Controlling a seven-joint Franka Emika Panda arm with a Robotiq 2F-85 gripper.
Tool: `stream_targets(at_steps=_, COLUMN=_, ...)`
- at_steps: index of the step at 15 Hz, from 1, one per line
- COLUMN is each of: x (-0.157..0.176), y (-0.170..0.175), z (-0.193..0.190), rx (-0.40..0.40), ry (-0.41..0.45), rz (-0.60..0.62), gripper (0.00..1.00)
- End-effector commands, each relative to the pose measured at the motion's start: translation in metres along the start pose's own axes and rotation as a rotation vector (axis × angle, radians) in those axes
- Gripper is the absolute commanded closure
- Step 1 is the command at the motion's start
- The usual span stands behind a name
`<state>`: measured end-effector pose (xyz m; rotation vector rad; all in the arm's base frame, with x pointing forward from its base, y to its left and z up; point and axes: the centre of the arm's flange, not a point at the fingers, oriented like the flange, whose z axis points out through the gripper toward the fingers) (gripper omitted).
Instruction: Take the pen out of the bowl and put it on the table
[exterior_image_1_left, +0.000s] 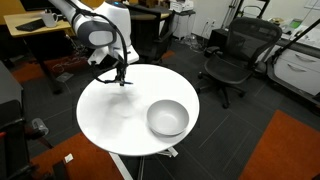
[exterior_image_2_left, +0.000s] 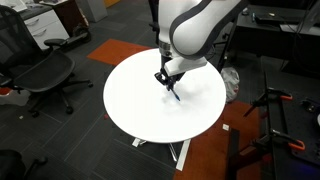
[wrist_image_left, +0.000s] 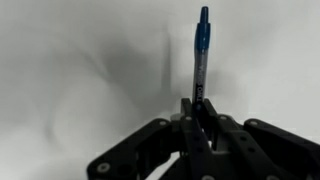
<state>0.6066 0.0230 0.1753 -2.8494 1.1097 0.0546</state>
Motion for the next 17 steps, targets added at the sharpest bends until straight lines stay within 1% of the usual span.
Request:
stream_targets(at_steps=1, x=0.003, y=-0.004, z=0.009, rx=-0.004, ry=0.015, rz=0.004, gripper=0.61)
stream_targets(at_steps=4, x=0.0, y=-0.005, z=0.013, rx=-0.008, ry=0.011, rz=0.004, gripper=0.41)
stream_targets(at_steps=9, x=-0.007, y=-0.01, z=0.013, rx=-0.009, ry=0.011, rz=-0.001, gripper=0.02)
stream_targets(at_steps=10, x=-0.009, y=-0.012, z=0.013, rx=-0.009, ry=0.01, rz=-0.003, gripper=0.0)
stream_targets(at_steps=13, x=-0.012, y=-0.013, z=0.013, rx=-0.006, ry=0.008, rz=-0.005, gripper=0.0)
stream_targets(at_steps=14, x=-0.01, y=-0.01, z=0.015, rx=-0.015, ry=-0.012, rz=-0.023, gripper=0.0)
stream_targets(at_steps=17, x=-0.01, y=-0.009, z=0.017, rx=-0.017, ry=-0.014, rz=-0.024, gripper=0.0)
